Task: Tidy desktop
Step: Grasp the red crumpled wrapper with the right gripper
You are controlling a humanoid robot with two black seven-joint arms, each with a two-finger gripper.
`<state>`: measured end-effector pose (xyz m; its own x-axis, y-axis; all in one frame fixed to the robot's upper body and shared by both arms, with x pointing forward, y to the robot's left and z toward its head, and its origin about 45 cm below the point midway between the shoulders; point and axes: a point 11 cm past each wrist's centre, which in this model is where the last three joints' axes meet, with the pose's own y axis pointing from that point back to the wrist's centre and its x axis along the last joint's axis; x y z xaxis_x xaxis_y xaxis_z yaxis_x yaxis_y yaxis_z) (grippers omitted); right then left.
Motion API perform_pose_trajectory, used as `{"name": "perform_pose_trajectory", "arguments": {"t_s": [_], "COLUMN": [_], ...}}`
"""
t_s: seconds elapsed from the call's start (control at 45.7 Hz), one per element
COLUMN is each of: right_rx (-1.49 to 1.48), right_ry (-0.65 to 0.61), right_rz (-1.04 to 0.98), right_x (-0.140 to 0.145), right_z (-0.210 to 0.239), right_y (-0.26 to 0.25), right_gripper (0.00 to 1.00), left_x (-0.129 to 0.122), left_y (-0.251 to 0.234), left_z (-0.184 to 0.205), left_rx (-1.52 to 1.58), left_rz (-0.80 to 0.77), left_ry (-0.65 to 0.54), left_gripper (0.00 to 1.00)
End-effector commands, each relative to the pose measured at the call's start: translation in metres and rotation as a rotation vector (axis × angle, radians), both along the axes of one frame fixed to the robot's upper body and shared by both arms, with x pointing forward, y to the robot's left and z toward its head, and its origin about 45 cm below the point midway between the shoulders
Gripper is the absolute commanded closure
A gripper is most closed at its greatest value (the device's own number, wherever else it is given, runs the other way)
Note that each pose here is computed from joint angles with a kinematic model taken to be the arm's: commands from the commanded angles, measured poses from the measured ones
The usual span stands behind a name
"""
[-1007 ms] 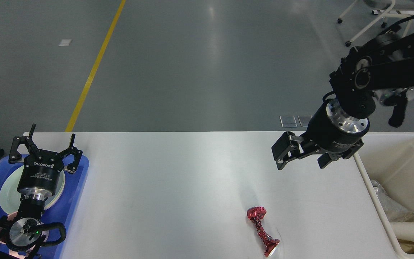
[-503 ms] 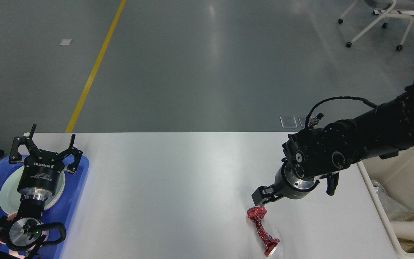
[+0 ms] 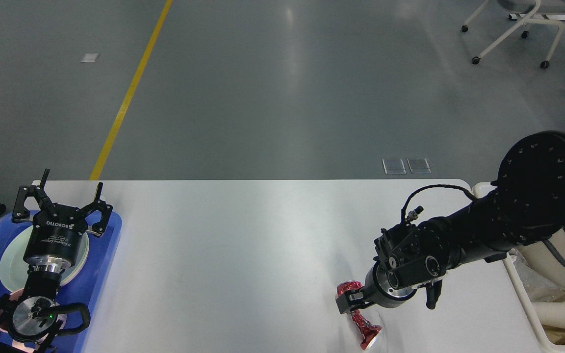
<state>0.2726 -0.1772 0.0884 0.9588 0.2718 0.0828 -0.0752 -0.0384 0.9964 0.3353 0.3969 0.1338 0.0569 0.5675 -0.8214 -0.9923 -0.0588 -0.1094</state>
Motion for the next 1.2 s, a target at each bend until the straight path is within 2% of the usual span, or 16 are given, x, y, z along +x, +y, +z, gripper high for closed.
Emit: {"name": "perform_pose_trajectory", "arguments": {"t_s": [0.0,0.328,0.416,0.525,0.635,0.963,1.073,1.138,1.182], "right_rx": [0.001,0.009,0.010,0.010,0.012,0.014,0.022,0.025,0.025], "right_ry": [0.011,0.005,0.009,0.002,-0.007,0.009,0.012,0.009,0.012], "right_rz": [-0.013,-0.019,-0.022,-0.026,-0.037,-0.040,-0.047,-0.050,-0.058], "right_x": [-0.006,-0.010,-0.012,-0.010,-0.007,-0.012,-0.013,-0.012,-0.013], "right_z": [-0.012,-0.026,-0.028,-0.028,-0.029,-0.033,-0.033,-0.033,-0.033], "right_y": [-0.002,0.001,0.001,0.000,0.001,0.003,0.005,0.006,0.005], "right_gripper": [0.02,0.07,0.12,0.24,0.27,0.67,0.83,0.97,1.00], "left_x": [0.000,0.000,0.000,0.000,0.000,0.000,0.000,0.000,0.000], "left_y": [0.000,0.000,0.000,0.000,0.000,0.000,0.000,0.000,0.000], "left_z": [0.000,0.000,0.000,0.000,0.000,0.000,0.000,0.000,0.000], "left_rx": [0.000,0.000,0.000,0.000,0.000,0.000,0.000,0.000,0.000], "left_rz": [0.000,0.000,0.000,0.000,0.000,0.000,0.000,0.000,0.000], "left_ry": [0.000,0.000,0.000,0.000,0.000,0.000,0.000,0.000,0.000], "left_gripper": [0.04,0.04,0.04,0.04,0.04,0.04,0.04,0.04,0.04]}}
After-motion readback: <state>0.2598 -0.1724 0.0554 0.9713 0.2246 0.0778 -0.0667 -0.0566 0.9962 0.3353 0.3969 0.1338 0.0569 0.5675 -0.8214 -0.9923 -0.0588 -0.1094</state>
